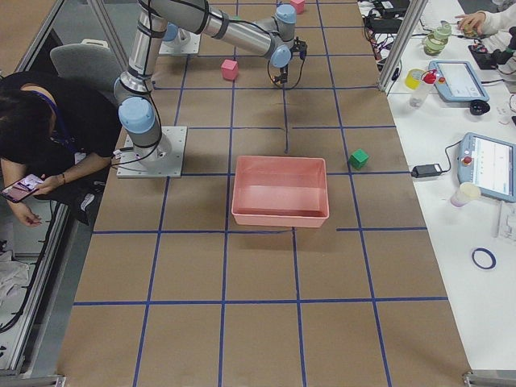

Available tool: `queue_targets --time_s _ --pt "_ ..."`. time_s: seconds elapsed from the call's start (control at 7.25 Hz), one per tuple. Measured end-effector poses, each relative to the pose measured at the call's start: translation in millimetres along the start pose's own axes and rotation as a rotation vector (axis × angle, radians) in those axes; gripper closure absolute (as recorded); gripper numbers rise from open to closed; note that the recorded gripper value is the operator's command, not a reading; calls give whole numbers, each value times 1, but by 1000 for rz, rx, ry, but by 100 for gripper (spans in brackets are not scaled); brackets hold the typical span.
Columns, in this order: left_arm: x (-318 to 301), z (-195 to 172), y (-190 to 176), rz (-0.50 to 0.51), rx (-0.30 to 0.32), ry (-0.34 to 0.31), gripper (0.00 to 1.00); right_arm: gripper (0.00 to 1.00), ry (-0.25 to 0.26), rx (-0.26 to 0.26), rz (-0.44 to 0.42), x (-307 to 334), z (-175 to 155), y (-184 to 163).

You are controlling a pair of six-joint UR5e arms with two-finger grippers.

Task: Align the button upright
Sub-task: 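Lift the button out of the bin and carry it to the table center, then lower the button onto the table and open the right gripper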

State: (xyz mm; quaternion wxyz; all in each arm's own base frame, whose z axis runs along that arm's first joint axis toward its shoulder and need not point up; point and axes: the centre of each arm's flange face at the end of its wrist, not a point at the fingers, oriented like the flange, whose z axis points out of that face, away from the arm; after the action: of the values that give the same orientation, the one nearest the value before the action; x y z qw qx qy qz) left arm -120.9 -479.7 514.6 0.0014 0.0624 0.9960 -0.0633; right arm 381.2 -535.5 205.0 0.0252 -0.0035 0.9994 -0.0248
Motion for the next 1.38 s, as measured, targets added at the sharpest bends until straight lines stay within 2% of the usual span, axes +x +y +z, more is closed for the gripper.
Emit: queue_targets --time_s 0.14,0.28,0.41,0.55,0.69,0.97,1.38 --pt "0 0 0 0 0 0 0 100 6 -6 -1 1 6 5" --pt "0 0 0 0 1 -1 0 85 7 -3 -2 2 8 7" --pt "0 -1 0 0 1 -1 0 58 6 0 -3 2 9 8" --pt "0 -1 0 0 1 -1 0 34 6 2 -3 2 9 8" --pt "0 -1 0 0 1 -1 0 19 6 2 -3 2 9 8" --pt "0 -1 0 0 1 -1 0 10 -2 15 -9 2 -2 8" --pt "0 -1 0 0 1 -1 0 0 -25 81 -41 28 -73 -4"
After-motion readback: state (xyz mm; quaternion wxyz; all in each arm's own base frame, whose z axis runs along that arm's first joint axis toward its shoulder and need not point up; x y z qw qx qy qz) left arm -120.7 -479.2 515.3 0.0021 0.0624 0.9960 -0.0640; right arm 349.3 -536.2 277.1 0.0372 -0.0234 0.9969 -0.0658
